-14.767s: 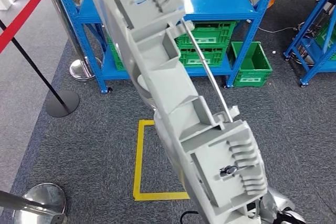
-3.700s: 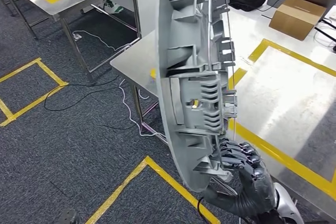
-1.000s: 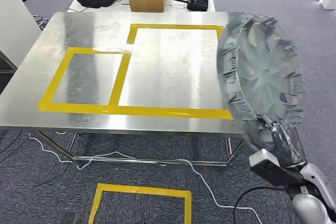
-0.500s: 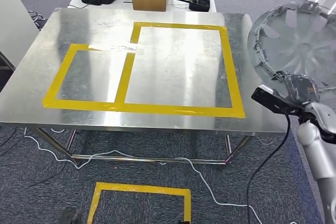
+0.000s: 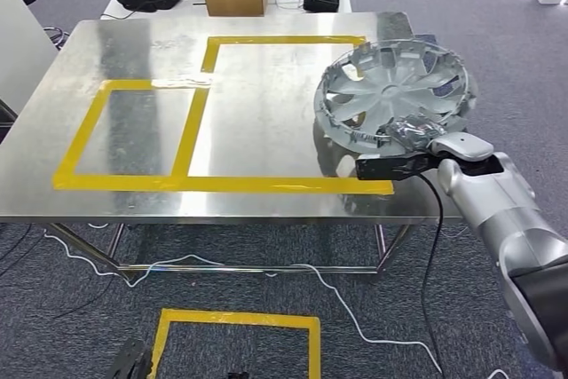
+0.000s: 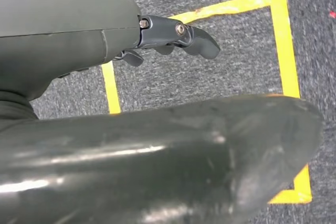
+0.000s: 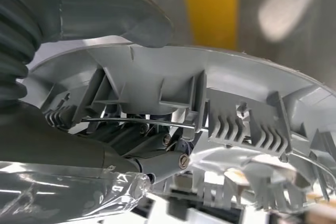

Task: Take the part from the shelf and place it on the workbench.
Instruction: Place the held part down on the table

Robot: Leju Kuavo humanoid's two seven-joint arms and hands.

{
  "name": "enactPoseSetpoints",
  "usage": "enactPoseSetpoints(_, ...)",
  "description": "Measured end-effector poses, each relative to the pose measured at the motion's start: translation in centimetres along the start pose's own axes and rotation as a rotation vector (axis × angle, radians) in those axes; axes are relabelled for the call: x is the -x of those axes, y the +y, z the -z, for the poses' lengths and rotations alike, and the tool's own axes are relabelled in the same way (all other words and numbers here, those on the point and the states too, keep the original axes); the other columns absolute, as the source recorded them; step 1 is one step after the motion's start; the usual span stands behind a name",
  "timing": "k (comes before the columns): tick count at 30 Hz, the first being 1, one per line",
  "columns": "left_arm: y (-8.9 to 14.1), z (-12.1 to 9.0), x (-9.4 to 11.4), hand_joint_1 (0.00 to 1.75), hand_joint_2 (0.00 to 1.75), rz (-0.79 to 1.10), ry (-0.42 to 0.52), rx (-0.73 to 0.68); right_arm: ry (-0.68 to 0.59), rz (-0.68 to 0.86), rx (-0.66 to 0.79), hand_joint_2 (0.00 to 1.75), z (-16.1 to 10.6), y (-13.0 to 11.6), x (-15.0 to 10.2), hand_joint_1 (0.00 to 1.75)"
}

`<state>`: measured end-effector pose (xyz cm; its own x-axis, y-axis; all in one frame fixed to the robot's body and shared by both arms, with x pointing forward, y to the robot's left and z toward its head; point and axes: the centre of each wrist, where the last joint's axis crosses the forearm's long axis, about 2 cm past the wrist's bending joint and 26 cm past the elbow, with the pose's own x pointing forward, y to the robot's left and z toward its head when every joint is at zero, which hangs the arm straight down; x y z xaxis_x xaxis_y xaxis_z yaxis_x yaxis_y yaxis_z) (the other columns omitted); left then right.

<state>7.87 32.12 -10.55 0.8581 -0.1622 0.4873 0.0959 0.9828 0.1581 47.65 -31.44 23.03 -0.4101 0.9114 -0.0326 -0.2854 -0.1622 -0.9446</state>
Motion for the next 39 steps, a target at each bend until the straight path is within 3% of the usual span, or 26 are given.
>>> enactPoseSetpoints(7,0.1,0.2,-0.4,0.0,0.0,0.026,0.001,0.005,-0.157,-0.03,-0.03,1.75,2.6,-0.7,-5.9,1.75)
enactPoseSetpoints(18,0.0,0.2,-0.7,0.0,0.0,0.067,0.002,-0.001,-0.303,-0.003,-0.048,1.75,3.8,0.2,-10.4,1.75)
enactPoseSetpoints(22,0.2,0.3,-0.9,0.0,1.75,0.08,-0.008,-0.008,-0.321,0.034,-0.035,1.75,4.0,0.5,-11.0,0.0)
enactPoseSetpoints(29,0.4,0.3,-0.7,0.0,1.75,0.104,-0.006,-0.013,-0.28,0.104,-0.045,1.75,3.6,2.0,-10.0,0.0)
enactPoseSetpoints(33,0.6,0.1,-0.2,0.0,0.0,0.112,0.007,-0.016,-0.254,0.132,-0.068,1.75,3.1,3.6,-8.6,0.0)
enactPoseSetpoints(37,0.7,0.1,-0.2,0.0,0.0,0.114,0.007,-0.019,-0.249,0.136,-0.067,1.75,3.0,3.7,-8.4,0.0)
enactPoseSetpoints(39,0.7,0.1,-0.2,0.0,0.0,0.115,-0.002,-0.024,-0.23,0.148,-0.036,0.87,2.6,4.2,-7.1,0.0)
